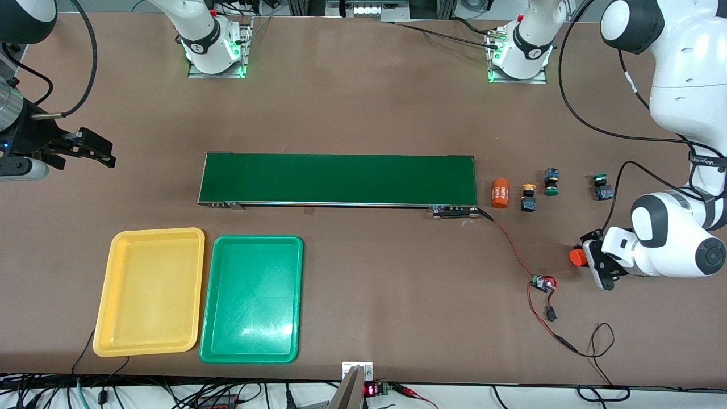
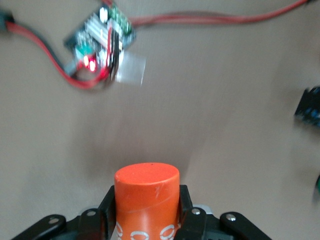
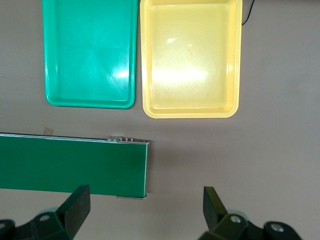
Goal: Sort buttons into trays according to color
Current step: 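Carry the orange battery with the left gripper and lower it onto the belt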
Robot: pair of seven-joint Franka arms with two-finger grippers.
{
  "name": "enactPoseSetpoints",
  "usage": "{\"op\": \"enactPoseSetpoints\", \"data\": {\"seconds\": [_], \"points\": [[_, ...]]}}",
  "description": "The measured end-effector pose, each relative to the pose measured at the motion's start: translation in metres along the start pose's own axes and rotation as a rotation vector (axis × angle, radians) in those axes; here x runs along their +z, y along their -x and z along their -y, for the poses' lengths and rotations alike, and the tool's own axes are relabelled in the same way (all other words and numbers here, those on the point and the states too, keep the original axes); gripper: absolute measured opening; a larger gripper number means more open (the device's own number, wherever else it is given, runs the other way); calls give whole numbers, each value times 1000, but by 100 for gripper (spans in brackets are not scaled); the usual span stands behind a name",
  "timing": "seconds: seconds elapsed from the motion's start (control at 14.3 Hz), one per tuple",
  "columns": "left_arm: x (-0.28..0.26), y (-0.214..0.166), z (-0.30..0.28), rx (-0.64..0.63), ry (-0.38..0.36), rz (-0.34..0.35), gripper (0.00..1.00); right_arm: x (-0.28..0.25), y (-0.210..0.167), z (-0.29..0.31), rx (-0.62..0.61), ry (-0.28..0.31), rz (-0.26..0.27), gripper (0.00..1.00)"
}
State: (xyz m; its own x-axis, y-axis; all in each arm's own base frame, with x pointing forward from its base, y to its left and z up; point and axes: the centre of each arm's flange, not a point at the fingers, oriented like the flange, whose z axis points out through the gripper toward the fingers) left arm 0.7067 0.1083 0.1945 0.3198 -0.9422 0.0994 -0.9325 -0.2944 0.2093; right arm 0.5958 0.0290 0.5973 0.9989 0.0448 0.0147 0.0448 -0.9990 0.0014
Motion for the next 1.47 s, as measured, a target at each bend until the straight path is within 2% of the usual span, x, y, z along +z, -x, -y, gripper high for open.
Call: {"op": "enactPoseSetpoints", "data": {"seconds": [0.21, 0.35, 0.63, 0.98, 1.47], "points": [[-21, -48, -23, 74, 88, -27, 50, 0, 0, -1, 2, 0, 0, 100], [-42, -78, -39, 123, 114, -36, 50, 0, 0, -2, 3, 0, 0, 100], [-74, -129, -70, 182, 106, -14, 50, 0, 0, -2, 3, 0, 0, 100], [-87, -157, -126, 214, 104, 37, 50, 0, 0, -2, 4, 0, 0, 100], [-37, -242, -200, 365, 156, 46, 50, 0, 0, -2, 3, 0, 0, 100]]}}
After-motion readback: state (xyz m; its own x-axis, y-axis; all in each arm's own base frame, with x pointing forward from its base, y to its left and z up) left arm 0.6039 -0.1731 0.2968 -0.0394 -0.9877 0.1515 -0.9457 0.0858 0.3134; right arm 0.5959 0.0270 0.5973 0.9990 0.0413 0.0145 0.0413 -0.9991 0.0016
